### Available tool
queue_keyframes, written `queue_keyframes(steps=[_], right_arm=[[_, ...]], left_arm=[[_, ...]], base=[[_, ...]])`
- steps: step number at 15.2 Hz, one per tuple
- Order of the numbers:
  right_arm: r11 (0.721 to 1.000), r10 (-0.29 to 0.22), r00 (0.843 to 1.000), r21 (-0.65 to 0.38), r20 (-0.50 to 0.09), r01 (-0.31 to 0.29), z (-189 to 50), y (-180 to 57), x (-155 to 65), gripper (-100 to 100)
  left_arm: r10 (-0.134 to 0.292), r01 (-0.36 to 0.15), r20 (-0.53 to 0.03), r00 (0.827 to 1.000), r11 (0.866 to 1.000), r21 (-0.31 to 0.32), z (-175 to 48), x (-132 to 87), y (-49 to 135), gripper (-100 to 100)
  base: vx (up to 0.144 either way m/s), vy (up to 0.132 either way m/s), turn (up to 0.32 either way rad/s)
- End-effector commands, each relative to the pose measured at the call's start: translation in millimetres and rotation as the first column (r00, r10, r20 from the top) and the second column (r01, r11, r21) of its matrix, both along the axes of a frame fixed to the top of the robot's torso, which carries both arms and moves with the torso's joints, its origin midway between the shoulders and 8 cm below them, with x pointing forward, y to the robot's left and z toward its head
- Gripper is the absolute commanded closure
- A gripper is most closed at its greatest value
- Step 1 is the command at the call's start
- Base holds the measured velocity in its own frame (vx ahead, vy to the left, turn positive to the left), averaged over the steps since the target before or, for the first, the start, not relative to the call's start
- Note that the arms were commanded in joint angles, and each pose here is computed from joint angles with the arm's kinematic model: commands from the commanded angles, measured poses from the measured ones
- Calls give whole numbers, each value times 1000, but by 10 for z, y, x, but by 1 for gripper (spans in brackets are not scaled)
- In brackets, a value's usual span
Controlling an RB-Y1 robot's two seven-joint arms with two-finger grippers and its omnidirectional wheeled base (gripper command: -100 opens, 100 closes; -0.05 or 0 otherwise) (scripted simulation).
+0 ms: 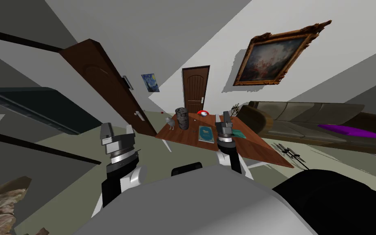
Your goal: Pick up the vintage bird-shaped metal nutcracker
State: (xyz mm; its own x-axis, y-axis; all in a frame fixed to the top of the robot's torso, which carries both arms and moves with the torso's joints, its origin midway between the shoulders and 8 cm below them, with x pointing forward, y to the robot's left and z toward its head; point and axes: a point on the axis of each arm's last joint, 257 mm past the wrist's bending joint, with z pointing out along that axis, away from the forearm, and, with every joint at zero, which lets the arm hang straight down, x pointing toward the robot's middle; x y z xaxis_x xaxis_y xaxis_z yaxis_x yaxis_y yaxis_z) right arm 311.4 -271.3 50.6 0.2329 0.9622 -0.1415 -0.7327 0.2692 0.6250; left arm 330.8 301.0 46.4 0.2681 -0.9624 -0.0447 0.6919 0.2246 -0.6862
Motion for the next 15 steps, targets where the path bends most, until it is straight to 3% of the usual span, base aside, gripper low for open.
queue_keyframes(steps=[1,10,14,15], right_arm=[[999,20,1000,-32,-16,-21,-48,59,37,-100],[978,102,986,-171,-129,-123,-464,330,272,-100],[956,129,972,-234,-198,-174,-747,442,385,-100],[944,138,962,-263,-235,-199,-909,490,439,-100]], left_arm=[[0,0,0,1000,1000,0,0,0,0,0],[0,0,0,1000,1000,0,0,0,0,0],[0,0,0,1000,1000,0,0,0,0,0],[0,0,0,1000,1000,0,0,0,0,0]], base=[[1,3,51],[7,9,111],[12,13,142],[15,16,177]])
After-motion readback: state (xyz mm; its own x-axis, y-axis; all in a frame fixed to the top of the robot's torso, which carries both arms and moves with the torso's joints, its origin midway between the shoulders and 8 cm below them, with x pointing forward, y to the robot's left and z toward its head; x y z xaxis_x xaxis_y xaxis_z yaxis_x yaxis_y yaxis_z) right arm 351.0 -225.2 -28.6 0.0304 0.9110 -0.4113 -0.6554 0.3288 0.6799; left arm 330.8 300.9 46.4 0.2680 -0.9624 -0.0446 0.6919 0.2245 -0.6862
